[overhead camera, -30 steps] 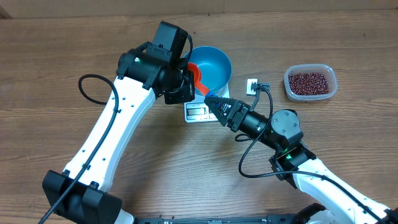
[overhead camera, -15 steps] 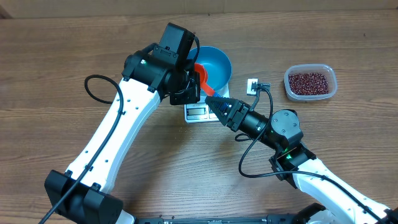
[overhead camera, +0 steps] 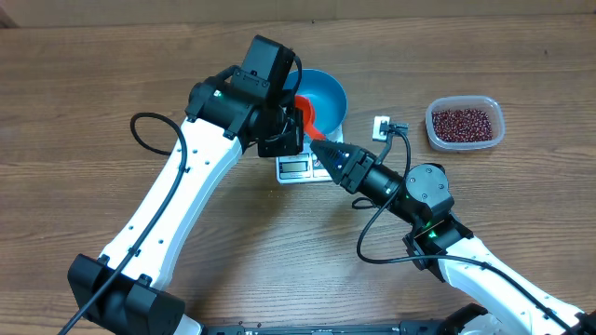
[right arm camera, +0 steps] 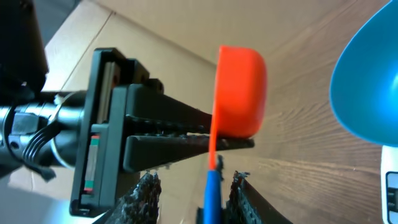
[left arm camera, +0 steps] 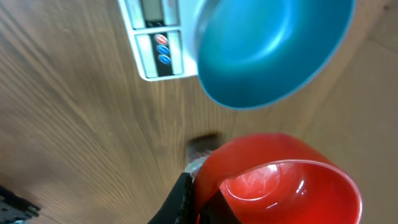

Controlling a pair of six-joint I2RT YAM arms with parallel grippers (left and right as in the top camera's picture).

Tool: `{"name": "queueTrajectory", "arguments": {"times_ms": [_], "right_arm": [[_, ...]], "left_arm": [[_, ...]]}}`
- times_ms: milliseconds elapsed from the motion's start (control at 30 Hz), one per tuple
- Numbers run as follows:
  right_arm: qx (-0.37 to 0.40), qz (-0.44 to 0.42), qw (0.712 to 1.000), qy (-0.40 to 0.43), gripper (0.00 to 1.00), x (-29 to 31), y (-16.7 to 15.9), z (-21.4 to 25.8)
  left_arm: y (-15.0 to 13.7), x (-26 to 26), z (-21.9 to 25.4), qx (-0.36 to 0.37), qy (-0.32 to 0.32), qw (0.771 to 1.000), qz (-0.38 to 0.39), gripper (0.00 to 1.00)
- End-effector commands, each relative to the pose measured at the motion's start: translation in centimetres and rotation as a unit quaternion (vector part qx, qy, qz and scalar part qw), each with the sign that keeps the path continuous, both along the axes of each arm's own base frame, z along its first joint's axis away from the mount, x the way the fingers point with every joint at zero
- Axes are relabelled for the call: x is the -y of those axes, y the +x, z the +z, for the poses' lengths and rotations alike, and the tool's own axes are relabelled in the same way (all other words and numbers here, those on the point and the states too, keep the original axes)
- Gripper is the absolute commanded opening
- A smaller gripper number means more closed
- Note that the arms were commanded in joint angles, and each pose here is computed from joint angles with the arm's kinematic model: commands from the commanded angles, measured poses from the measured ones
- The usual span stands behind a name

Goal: Scoop item into bowl and weigh 150g on scale
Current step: 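Grasp the blue handle with the right gripper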

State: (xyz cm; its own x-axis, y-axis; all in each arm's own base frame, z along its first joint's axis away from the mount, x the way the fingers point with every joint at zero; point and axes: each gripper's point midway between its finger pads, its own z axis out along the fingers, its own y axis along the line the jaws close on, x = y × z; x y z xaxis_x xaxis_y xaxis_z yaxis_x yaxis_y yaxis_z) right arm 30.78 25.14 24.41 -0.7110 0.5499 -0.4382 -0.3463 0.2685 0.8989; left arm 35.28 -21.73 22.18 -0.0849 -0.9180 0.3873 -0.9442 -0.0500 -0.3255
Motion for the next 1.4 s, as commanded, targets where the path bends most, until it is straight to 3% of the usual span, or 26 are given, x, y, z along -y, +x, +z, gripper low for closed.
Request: {"name": "queueTrajectory", "arguments": {"times_ms": [0, 733, 1133, 1367], "right_arm": [[-0.001, -0.028, 1.0, 0.013, 0.38, 0.4, 0.9, 0.8], [0.025, -0.046, 0.998, 0.033, 0.37, 0.6, 1.1, 2.4], [0.025, -0.066, 0.997, 0.034, 0.33, 1.1, 1.6, 2.4], [0.024, -0.069, 0.997, 0.035, 0.15, 1.1, 1.6, 2.4]], "left_arm": [[0.3, 0.7, 1.7, 0.023, -0.021, 1.0, 0.0, 0.05], [1.7, 1.4, 2.8, 0.058, -0.039, 0.998, -0.001, 0.05], [0.9, 2.8, 2.9, 0.057, -0.044, 0.997, -0.02, 0.05], [0.7, 2.9, 2.9, 0.057, -0.044, 0.997, -0.022, 0.05]]}}
